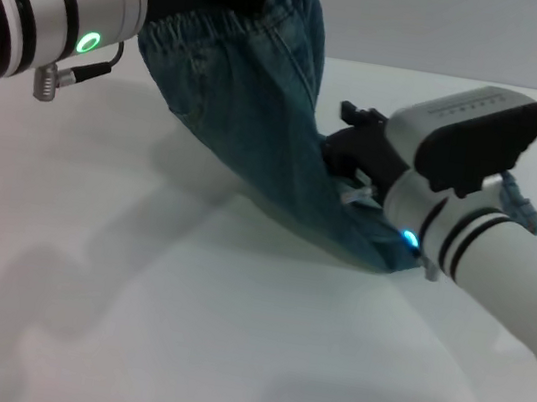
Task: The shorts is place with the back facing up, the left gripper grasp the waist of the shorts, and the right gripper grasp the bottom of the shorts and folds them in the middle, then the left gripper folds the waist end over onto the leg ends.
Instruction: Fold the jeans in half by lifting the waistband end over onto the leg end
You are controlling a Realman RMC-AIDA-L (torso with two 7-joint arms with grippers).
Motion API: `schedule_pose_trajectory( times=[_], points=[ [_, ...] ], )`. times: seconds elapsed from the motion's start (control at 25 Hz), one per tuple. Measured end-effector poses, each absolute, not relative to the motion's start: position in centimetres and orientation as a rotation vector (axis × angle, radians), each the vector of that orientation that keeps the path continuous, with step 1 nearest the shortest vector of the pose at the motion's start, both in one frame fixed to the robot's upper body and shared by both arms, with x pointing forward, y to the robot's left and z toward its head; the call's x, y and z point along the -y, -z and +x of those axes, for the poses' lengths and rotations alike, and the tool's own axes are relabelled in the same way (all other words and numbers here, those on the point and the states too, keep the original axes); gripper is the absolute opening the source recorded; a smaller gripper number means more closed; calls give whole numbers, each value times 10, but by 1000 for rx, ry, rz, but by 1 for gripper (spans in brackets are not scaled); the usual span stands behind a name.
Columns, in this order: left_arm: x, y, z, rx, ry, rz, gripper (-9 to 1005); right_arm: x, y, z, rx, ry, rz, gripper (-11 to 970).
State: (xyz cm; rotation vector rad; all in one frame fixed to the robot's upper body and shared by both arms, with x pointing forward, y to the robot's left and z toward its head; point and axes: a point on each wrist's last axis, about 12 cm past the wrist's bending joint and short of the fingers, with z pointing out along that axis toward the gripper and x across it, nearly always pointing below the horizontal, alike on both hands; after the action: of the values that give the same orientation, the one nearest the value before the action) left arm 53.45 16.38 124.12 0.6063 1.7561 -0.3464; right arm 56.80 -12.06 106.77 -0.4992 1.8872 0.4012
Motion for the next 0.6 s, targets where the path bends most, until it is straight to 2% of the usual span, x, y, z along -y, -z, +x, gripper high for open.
schedule_pose_trajectory(
  times=[0.36, 0.48, 0.6],
  points=[
    [-162, -1242, 535, -1743, 346, 611, 22, 87, -1064, 561, -1909, -496, -580, 618],
    [-162, -1242, 536, -1742, 346, 609, 22, 91, -1062, 560, -1903, -485, -559, 618],
    [-163, -1240, 536, -1747, 344, 606, 23, 112, -1061, 560, -1886, -448, -454, 618]
  ],
)
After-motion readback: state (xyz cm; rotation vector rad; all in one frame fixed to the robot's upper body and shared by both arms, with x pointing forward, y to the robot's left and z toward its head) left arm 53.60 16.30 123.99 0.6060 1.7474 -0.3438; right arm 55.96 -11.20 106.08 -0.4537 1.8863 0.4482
